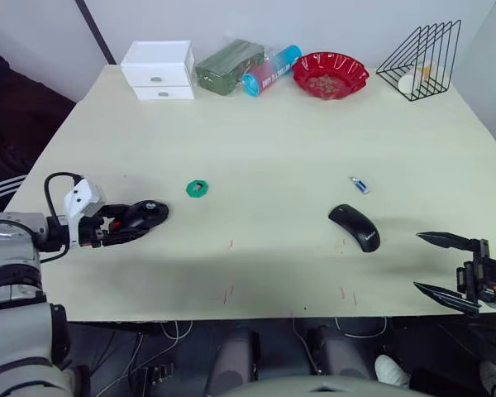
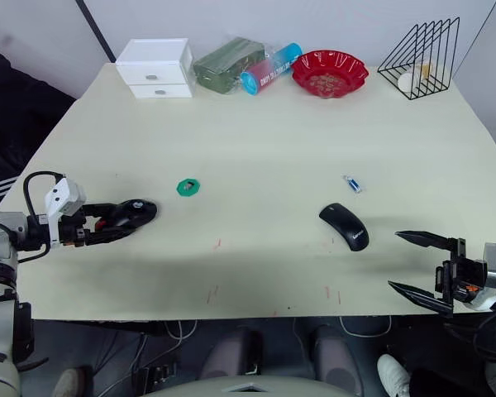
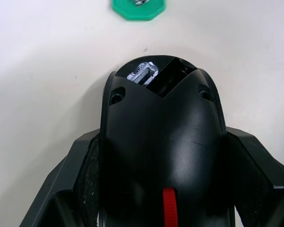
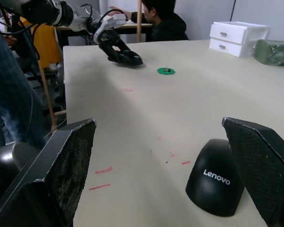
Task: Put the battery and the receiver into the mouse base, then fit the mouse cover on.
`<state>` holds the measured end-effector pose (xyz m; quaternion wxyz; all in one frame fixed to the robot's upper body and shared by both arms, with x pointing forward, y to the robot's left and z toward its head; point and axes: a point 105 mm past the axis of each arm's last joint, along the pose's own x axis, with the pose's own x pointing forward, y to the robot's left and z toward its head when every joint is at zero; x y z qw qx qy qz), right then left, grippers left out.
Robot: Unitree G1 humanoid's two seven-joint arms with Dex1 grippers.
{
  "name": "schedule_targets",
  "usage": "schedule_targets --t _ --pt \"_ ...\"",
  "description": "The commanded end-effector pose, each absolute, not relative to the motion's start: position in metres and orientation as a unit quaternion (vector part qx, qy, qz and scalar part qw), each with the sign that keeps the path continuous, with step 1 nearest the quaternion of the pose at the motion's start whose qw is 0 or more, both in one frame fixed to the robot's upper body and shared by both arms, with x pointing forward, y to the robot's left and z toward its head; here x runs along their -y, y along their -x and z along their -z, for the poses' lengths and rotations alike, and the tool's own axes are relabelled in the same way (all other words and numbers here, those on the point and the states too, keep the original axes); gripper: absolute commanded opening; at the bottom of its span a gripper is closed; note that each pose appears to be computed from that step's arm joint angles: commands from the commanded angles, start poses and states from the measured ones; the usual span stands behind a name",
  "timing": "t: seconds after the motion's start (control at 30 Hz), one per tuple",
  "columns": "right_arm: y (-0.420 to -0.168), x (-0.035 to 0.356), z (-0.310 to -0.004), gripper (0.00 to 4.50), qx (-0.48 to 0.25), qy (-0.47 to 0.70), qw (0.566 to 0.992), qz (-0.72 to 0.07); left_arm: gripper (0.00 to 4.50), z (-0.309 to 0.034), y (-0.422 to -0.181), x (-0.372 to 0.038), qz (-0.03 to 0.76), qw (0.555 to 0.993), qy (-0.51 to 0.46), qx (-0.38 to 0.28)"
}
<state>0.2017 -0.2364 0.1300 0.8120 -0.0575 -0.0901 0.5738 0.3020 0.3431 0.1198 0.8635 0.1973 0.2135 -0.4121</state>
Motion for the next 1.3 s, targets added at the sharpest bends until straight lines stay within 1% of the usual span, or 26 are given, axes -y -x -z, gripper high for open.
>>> schedule_targets --t 0.03,0.17,0.23,0.43,0.57,0.67,0.73,0.87,1.1,1.3 --pt "-0.201 0.237 -0.132 4.50 0.095 0.069 0.806 -0.580 2.95 -0.147 -0.303 -0.335 0.421 0.859 -0.234 -0.174" --pt "-0.202 0.236 -0.131 4.50 0.093 0.070 0.804 -0.583 2.95 -0.162 -0.298 -0.297 0.454 0.847 -0.237 -0.145" --pt "-0.203 0.236 -0.131 4.50 0.093 0.069 0.803 -0.584 2.95 -0.161 -0.292 -0.281 0.468 0.835 -0.249 -0.147" --pt "-0.206 0.236 -0.130 4.50 0.088 0.066 0.802 -0.587 2.95 -0.166 -0.277 -0.230 0.498 0.821 -0.236 -0.152" --pt "-0.207 0.235 -0.131 4.50 0.090 0.065 0.801 -0.588 2.95 -0.163 -0.274 -0.193 0.518 0.804 -0.249 -0.152" --pt "-0.208 0.234 -0.132 4.50 0.091 0.065 0.800 -0.590 2.95 -0.160 -0.266 -0.169 0.546 0.787 -0.245 -0.152" --pt "-0.209 0.234 -0.134 4.50 0.093 0.066 0.799 -0.591 2.95 -0.157 -0.265 -0.157 0.552 0.782 -0.248 -0.151" --pt "-0.208 0.232 -0.136 4.50 0.095 0.066 0.796 -0.594 2.95 -0.146 -0.255 -0.122 0.589 0.752 -0.260 -0.142" --pt "-0.207 0.232 -0.136 4.50 0.093 0.066 0.797 -0.593 2.95 -0.127 -0.252 -0.093 0.614 0.725 -0.272 -0.150" --pt "-0.203 0.231 -0.135 4.50 0.091 0.065 0.799 -0.591 2.95 -0.108 -0.256 -0.078 0.620 0.706 -0.301 -0.161"
